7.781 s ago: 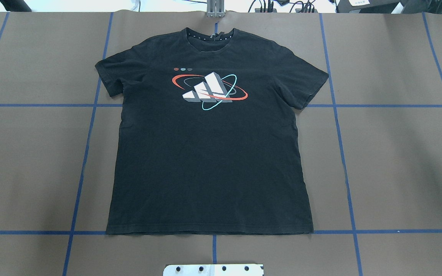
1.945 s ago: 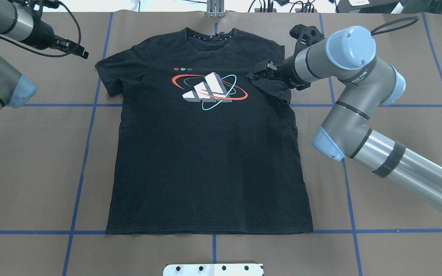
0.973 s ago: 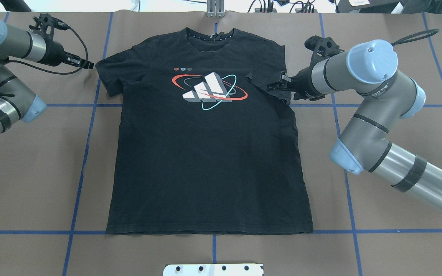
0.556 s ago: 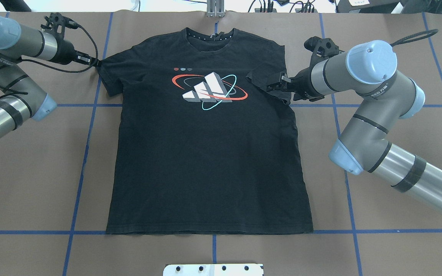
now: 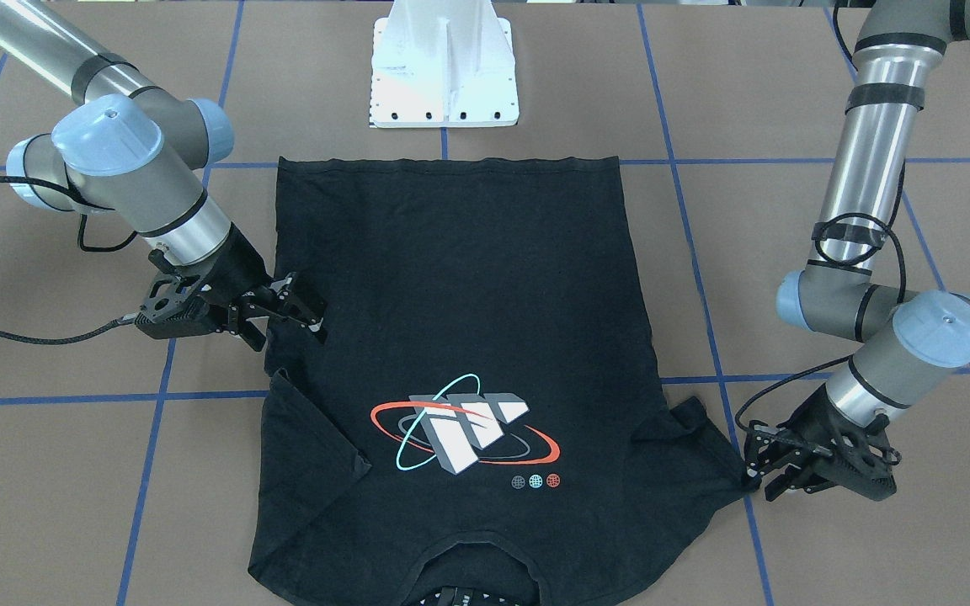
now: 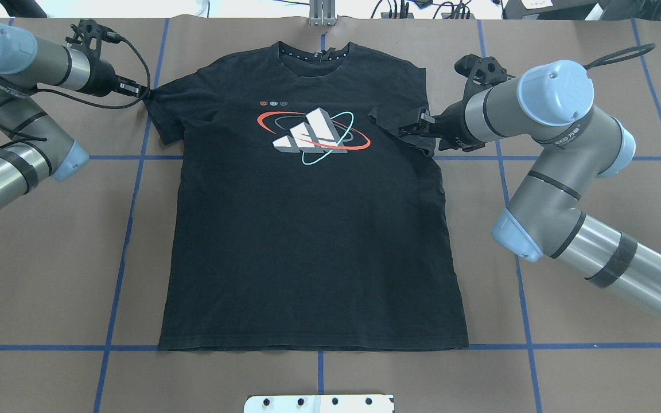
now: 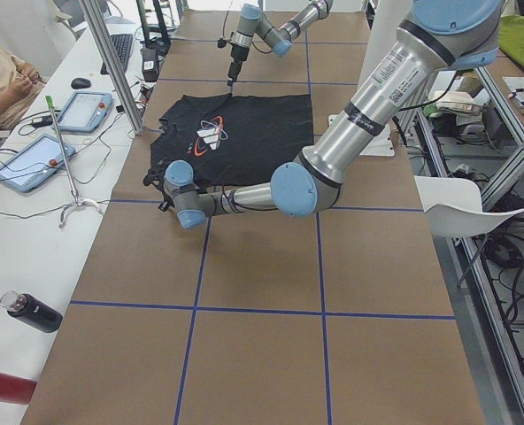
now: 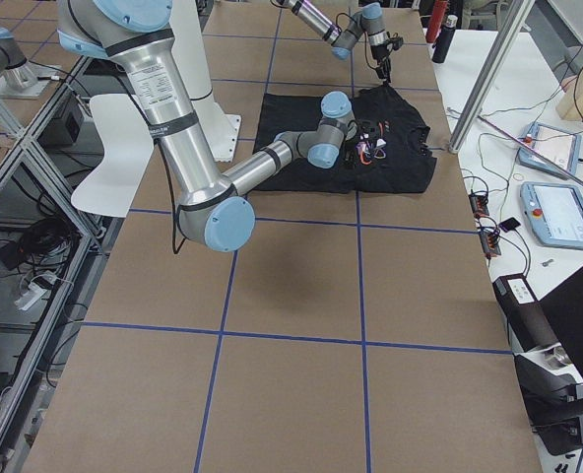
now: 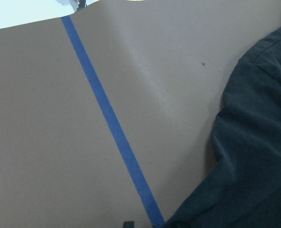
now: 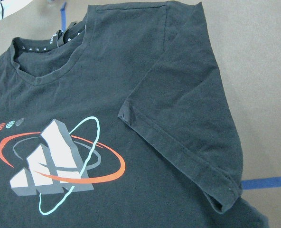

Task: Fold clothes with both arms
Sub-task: 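Lower the left gripper onto the shoulder seam nearest it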

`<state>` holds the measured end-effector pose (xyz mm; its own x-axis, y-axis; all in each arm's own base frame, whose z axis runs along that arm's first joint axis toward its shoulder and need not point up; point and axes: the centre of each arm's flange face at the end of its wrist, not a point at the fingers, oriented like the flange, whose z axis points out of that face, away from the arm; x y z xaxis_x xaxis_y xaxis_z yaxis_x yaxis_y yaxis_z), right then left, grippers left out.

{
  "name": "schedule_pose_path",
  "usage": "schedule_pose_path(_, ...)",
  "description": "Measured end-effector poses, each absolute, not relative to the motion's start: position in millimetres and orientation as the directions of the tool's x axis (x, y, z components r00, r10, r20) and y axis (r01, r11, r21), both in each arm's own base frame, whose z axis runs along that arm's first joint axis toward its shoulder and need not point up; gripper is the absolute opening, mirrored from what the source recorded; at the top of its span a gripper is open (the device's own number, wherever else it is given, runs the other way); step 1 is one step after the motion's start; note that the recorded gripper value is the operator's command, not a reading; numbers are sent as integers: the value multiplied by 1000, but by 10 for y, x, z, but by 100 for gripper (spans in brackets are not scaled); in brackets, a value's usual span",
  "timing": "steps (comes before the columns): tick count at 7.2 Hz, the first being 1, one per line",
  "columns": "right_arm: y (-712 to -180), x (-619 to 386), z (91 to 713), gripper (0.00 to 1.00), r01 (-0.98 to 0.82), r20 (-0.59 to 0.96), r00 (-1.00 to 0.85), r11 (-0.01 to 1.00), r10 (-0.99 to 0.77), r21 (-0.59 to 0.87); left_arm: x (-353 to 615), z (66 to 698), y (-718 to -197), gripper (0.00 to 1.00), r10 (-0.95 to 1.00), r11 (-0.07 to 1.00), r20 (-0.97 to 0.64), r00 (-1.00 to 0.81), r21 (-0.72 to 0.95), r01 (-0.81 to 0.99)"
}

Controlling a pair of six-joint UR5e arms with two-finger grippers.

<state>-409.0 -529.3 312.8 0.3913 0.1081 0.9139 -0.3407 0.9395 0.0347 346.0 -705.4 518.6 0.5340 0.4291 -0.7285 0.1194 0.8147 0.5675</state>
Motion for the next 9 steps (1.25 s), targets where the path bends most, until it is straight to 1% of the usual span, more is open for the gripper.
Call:
schedule_pose_path(2,-5292,-4086,3120,100,-343,914,390,939,108,36,3453,5206,-7044,36,429,817,-730,532,565,117)
schedule_pose_path(3,-5292,-4085,3118,100,-343,914,390,939,108,36,3450,5214,-7040,28,428,817,-731,532,564,117)
schedule_pose_path(4,-5292,-4085,3117,100,-344,915,390,938,108,35,3451,5218,-7037,11,428,818,-731,531,563,116)
schedule_pose_path(5,-5293,-4084,3117,100,-345,914,390,938,109,35,3450,5228,-7031,0,427,819,-732,531,562,116)
schedule_pose_path(7,-5298,-4089,3107,100,-345,915,389,938,108,36,3448,5188,-7017,0,417,831,-751,512,544,121)
schedule_pose_path(9,-5301,-4092,3103,100,-345,915,390,938,108,37,3410,4840,-7004,0,382,862,-817,432,483,152)
